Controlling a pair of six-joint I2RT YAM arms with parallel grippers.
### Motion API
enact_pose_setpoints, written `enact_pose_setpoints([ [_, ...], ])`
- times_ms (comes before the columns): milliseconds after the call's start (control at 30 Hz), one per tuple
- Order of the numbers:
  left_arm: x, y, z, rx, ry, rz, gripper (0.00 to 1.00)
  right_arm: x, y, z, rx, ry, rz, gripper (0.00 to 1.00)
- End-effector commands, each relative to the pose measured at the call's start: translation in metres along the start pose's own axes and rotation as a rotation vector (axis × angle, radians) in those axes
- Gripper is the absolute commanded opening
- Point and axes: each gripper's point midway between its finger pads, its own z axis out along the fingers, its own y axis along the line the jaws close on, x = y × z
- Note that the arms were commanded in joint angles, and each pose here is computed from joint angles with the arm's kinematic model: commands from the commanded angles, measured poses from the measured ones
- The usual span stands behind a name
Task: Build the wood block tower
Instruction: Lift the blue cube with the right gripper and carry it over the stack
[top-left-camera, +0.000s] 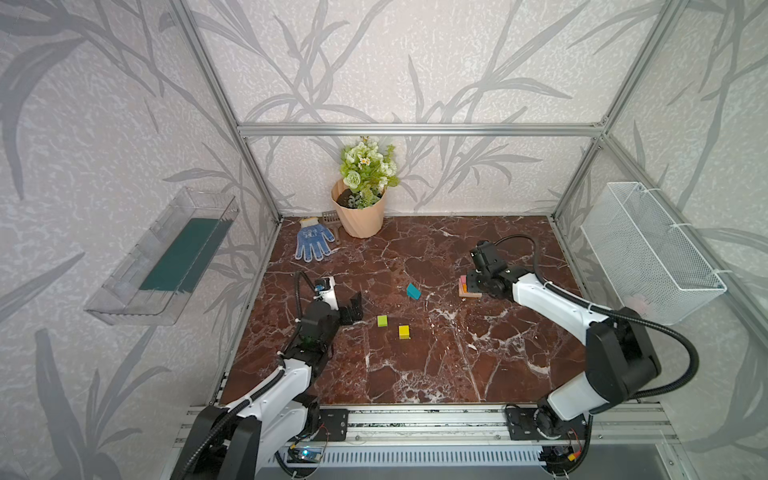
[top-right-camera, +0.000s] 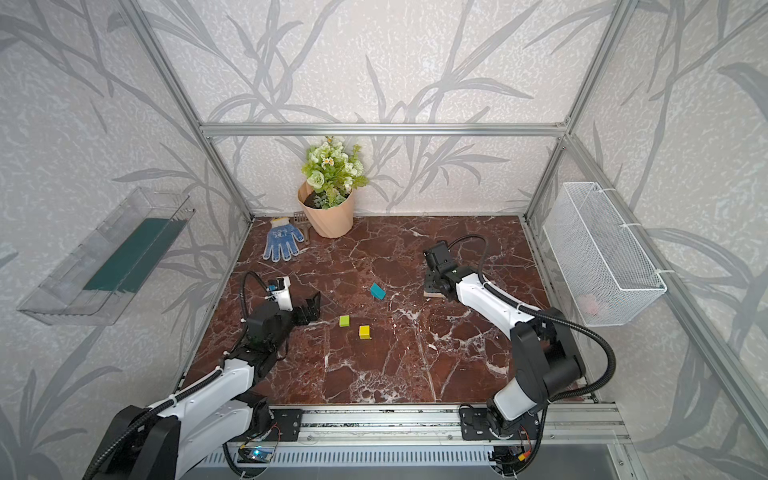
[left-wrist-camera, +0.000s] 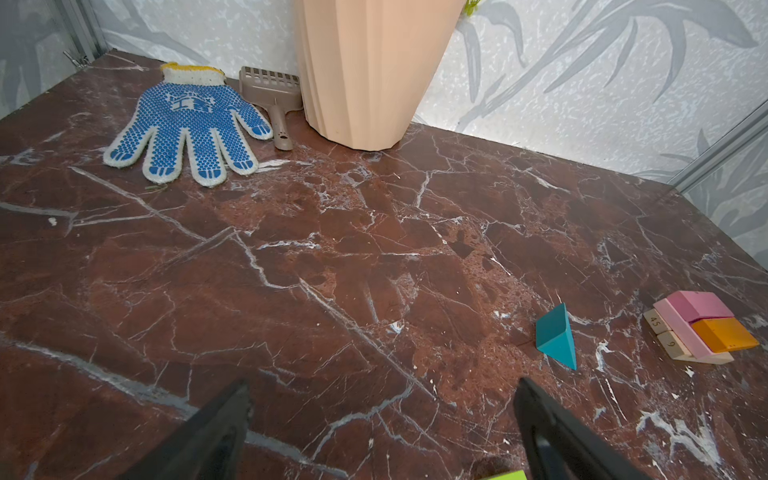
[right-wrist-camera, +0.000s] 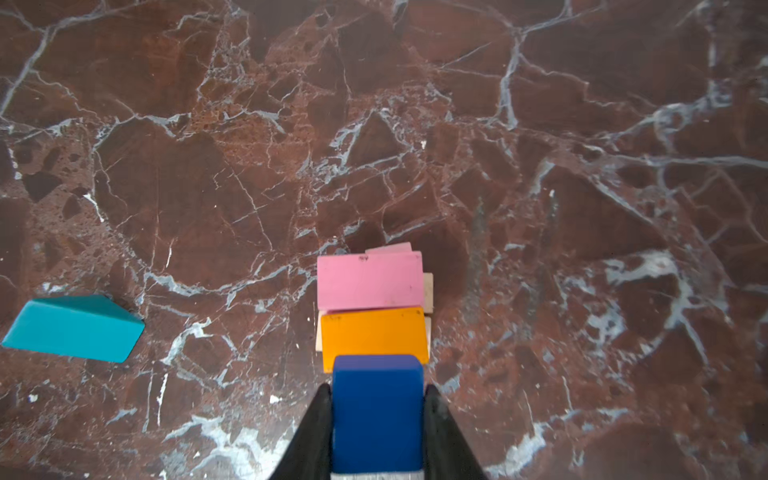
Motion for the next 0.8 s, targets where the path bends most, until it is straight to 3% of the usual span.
enact_pose_setpoints([
  [0,-0.017,-0.006,0.002,0.008,-0.039,0.016,1.0,-0.007,-0.001,0.011,-0.041,0.052,-0.031,0.05],
  [300,-0.016,-0.006,0.003,0.007,-0.038,0.016,0.99,-0.012,0.01,0.032,-0.101,0.108,-0.028,0.07],
  [767,-0.017,-0.01,0.004,0.026,-0.037,0.023,1.0,-0.009,0.003,0.035,-0.057,0.121,-0.04,0.1],
])
